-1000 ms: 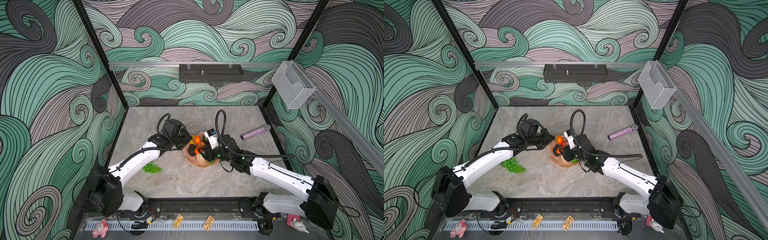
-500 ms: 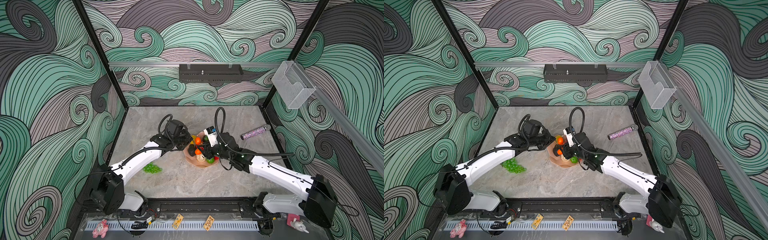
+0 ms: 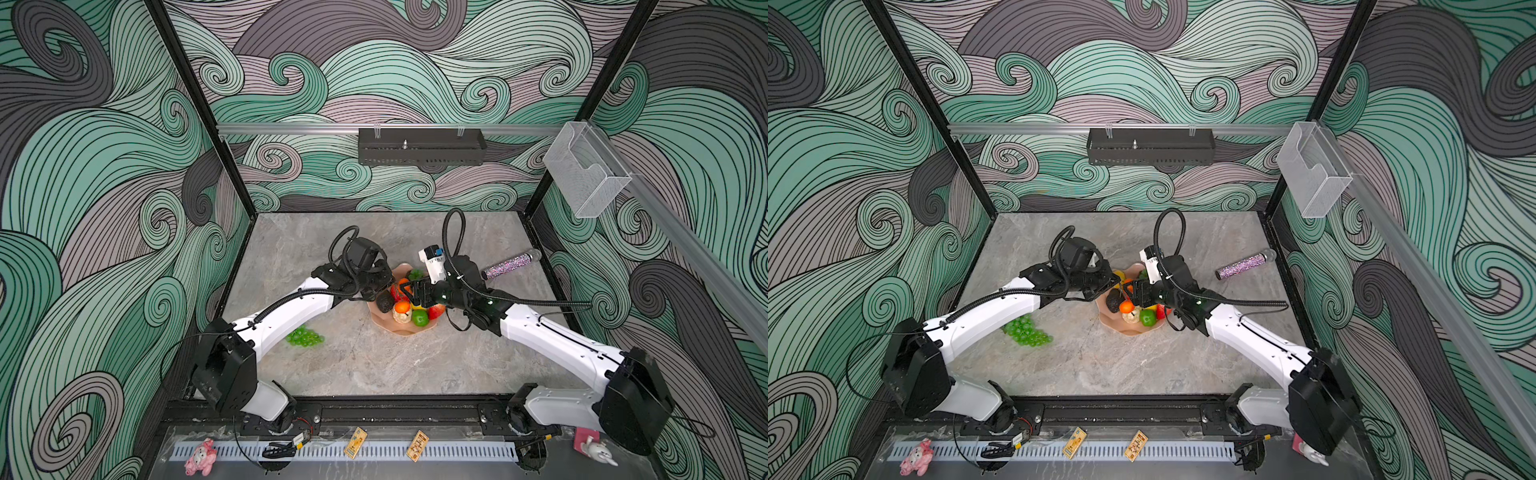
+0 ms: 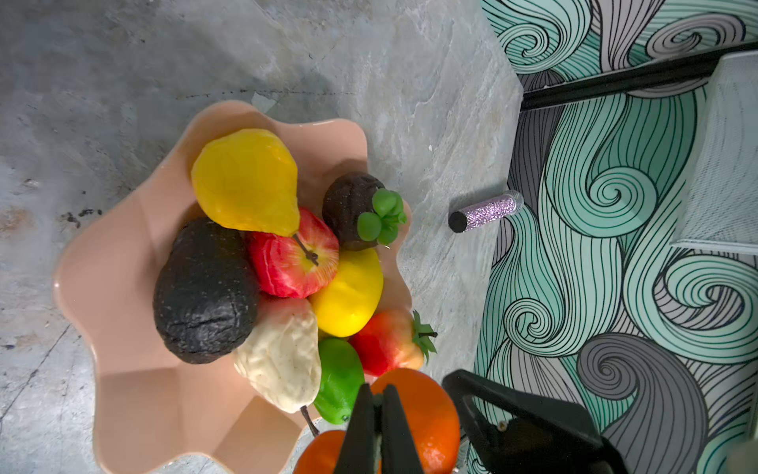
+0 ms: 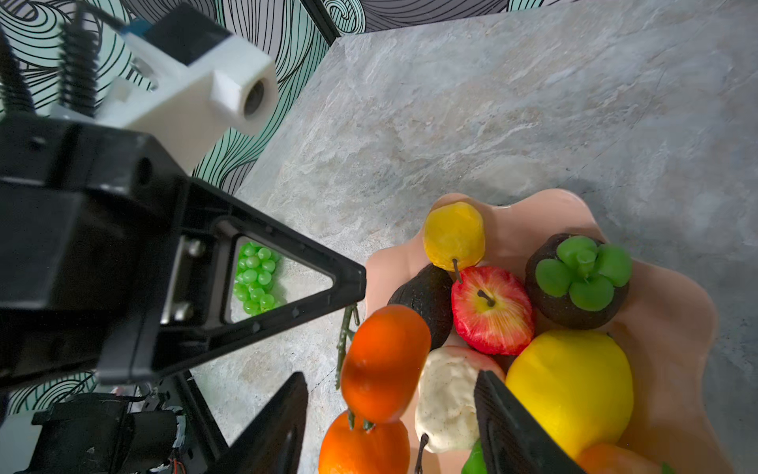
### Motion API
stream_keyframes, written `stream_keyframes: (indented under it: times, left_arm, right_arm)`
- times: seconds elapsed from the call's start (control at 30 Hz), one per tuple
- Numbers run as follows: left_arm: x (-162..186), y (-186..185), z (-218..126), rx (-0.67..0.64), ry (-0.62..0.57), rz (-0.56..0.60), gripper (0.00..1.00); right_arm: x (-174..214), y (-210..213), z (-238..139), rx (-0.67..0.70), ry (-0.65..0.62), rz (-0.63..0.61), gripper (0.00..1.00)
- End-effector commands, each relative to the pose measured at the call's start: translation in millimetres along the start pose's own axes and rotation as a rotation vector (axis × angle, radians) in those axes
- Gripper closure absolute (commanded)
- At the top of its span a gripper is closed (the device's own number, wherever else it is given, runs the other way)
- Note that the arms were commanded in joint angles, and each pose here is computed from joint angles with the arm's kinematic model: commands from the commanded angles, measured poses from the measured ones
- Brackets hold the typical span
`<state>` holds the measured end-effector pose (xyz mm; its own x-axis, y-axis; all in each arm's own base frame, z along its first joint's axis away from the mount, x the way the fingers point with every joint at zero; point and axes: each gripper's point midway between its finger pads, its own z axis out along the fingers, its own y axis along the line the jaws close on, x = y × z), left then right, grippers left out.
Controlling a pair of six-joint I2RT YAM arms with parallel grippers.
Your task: Place and organize the fake fruits in the fruit bowl
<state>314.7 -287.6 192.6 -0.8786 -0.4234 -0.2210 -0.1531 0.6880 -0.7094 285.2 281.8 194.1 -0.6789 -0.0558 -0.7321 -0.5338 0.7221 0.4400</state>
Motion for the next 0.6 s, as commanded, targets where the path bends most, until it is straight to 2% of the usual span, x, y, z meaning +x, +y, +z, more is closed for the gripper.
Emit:
stream_keyframes:
  times: [0.0, 0.3, 0.57]
  left_arm:
    - [1, -13, -5, -0.018, -0.006, 0.108, 1.00]
    - [8, -11, -2, -0.089, -0.009, 0.190, 1.00]
    - [8, -9, 0, -0.138, -0.024, 0.237, 1.00]
  right_arm:
    - [-1, 7, 0, -0.042, 0.013, 0.027, 0.35]
    - [2, -2, -2, -0.002, 0.021, 0.057, 0.47]
    - [2, -7, -3, 0.033, 0.026, 0.060, 0.46]
